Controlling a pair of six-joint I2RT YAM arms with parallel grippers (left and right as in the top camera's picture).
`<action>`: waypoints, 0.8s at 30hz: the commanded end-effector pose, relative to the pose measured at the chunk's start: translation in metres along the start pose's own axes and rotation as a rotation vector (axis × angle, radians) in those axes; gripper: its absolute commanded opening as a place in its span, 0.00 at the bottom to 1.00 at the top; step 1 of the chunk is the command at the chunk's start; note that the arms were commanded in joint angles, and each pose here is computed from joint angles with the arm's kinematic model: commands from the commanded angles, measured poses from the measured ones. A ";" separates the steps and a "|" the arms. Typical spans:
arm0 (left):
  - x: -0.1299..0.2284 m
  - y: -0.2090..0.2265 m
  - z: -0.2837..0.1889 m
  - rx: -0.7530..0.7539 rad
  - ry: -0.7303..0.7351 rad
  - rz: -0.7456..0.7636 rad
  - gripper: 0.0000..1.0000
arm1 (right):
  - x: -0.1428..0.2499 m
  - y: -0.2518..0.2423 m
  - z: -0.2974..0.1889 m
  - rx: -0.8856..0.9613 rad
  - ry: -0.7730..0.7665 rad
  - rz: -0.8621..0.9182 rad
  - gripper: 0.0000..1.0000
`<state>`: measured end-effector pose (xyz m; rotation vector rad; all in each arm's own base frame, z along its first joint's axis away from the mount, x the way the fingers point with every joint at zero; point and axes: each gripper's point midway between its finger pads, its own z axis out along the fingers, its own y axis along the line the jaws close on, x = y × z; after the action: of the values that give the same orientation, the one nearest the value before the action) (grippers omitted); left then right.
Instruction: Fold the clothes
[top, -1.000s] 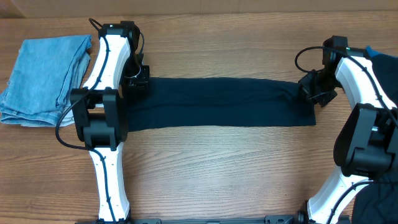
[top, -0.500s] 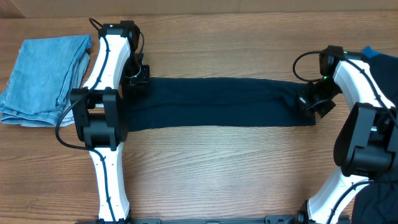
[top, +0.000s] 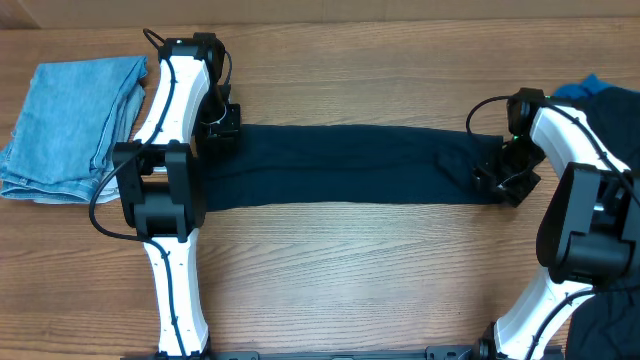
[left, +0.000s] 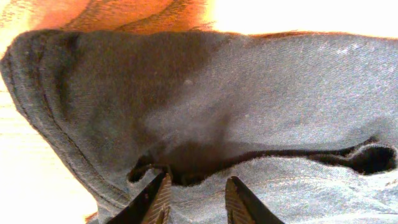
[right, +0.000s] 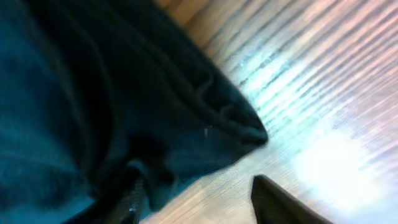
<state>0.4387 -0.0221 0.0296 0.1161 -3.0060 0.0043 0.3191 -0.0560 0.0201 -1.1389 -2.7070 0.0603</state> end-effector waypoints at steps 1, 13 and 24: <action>0.001 -0.001 0.002 0.004 0.007 0.009 0.35 | -0.020 0.014 -0.039 -0.050 -0.070 -0.034 0.69; -0.001 -0.001 0.002 0.005 -0.001 0.009 0.56 | -0.007 0.109 -0.092 -0.312 -0.258 -0.849 0.84; -0.023 -0.031 -0.038 0.122 -0.130 0.126 0.37 | 0.015 0.170 -0.105 -0.361 -0.437 -1.267 1.00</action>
<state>0.4457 -0.0337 0.0311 0.0384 -3.0328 0.1076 0.4428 0.0789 0.0989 0.8388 -3.2927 -0.4505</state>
